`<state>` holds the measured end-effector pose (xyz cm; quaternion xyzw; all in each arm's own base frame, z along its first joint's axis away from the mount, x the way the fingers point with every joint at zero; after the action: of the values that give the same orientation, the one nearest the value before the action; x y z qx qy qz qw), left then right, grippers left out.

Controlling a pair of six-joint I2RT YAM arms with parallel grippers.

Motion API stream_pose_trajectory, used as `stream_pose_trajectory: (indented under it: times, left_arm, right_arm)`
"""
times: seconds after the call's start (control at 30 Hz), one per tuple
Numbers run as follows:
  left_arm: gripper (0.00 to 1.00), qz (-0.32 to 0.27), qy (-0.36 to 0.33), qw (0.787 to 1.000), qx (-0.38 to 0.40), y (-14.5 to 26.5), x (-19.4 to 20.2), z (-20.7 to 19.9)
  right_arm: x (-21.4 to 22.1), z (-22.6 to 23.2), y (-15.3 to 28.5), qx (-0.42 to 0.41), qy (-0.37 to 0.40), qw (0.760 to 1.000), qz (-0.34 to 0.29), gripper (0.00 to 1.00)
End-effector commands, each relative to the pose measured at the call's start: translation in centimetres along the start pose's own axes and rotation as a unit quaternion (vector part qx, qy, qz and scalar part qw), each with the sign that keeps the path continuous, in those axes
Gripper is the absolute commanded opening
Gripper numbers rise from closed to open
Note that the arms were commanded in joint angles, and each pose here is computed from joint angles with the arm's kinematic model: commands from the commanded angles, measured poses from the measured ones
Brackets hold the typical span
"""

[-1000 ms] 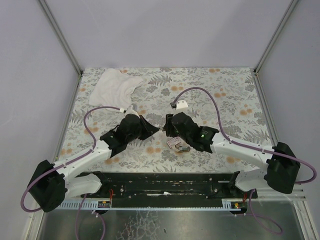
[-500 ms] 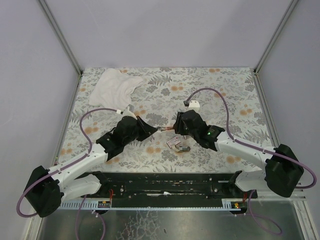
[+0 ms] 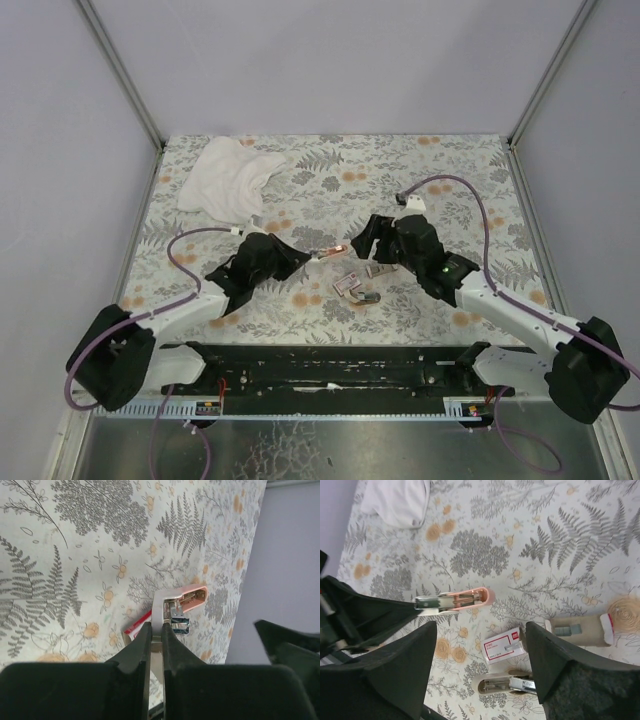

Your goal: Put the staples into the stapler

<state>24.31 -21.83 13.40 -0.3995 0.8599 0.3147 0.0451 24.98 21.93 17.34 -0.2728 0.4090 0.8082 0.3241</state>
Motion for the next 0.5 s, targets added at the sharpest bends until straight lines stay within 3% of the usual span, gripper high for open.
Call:
stream_pose_trajectory:
  times: [0.0,0.2,0.47]
  left_arm:
    - [0.0,-0.051,0.038,0.994,0.09,-1.6,-1.8,-2.6]
    - [0.0,-0.075,0.058,0.991,0.099,-3.5,-1.8,-1.4]
    - [0.0,-0.07,0.03,0.995,0.068,-5.5,-0.1,0.8]
  right_arm:
    - [-1.9,-0.4,1.3,-0.011,0.013,0.999,-0.027,0.79]
    - [-1.8,-1.4,1.4,-0.016,0.021,1.0,-0.015,0.83]
    - [-1.1,-2.5,1.8,-0.023,0.015,1.0,-0.007,0.84]
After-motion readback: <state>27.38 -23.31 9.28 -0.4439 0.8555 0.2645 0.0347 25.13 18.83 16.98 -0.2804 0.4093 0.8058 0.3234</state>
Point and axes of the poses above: each gripper's point midway between its finger pads, its own y axis back along the fingers, its own z axis along the line the jaws close on, x = y × z, the point moved 4 cm from there along y, back along the fingers, and after that the axes turned 2 degrees about -y, right-handed, at the moved point
